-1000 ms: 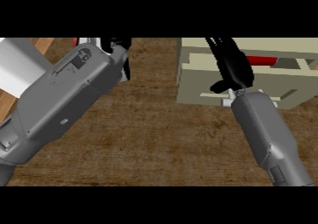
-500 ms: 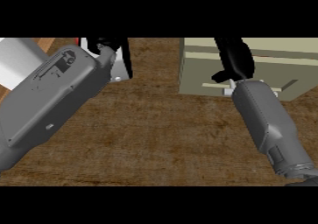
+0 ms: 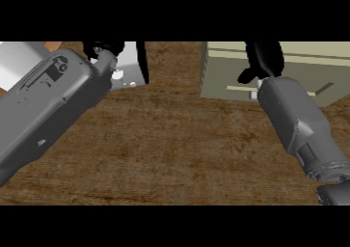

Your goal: Pick up the can, place it into the drawer and close the drawer

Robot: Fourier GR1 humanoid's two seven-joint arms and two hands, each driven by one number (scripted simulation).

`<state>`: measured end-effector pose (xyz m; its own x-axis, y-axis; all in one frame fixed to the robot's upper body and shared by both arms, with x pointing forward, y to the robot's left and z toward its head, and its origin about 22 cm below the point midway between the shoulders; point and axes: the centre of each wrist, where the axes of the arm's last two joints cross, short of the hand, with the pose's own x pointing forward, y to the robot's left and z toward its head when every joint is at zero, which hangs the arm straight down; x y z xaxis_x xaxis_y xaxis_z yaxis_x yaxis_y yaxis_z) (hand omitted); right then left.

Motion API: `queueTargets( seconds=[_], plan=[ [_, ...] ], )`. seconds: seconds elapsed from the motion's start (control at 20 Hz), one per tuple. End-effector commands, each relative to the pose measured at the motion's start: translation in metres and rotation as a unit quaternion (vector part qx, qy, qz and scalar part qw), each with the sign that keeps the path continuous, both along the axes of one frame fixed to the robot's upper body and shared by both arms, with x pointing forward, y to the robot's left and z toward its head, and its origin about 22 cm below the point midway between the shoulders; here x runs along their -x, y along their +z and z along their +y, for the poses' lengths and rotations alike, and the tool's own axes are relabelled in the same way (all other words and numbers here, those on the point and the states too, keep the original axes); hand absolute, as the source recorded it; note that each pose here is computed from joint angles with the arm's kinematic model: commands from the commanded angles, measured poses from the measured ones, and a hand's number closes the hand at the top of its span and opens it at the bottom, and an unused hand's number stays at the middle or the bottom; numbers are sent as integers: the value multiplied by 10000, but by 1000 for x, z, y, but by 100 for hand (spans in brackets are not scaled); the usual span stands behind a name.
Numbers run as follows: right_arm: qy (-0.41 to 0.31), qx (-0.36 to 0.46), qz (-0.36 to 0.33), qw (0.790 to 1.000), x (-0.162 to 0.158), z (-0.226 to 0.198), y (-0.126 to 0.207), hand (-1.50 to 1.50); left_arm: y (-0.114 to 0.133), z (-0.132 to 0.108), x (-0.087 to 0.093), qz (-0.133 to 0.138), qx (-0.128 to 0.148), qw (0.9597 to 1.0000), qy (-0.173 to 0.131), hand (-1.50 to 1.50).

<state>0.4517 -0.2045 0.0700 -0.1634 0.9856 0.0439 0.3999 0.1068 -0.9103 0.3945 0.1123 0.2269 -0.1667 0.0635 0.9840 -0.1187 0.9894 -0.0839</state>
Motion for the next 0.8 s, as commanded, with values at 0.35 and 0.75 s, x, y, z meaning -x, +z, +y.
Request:
queueTargets(
  seconds=[0.35, 0.75],
  plan=[
    [-225, -15, -99, 9997, -20, -7, 54, -150, 4, -2, 12, -18, -46, 9998, -193, -150],
    [700, -2361, 523, 9678, -23, 13, 60, -150, -5, 6, 16, 0, 1, 9998, -182, -150]
  ],
)
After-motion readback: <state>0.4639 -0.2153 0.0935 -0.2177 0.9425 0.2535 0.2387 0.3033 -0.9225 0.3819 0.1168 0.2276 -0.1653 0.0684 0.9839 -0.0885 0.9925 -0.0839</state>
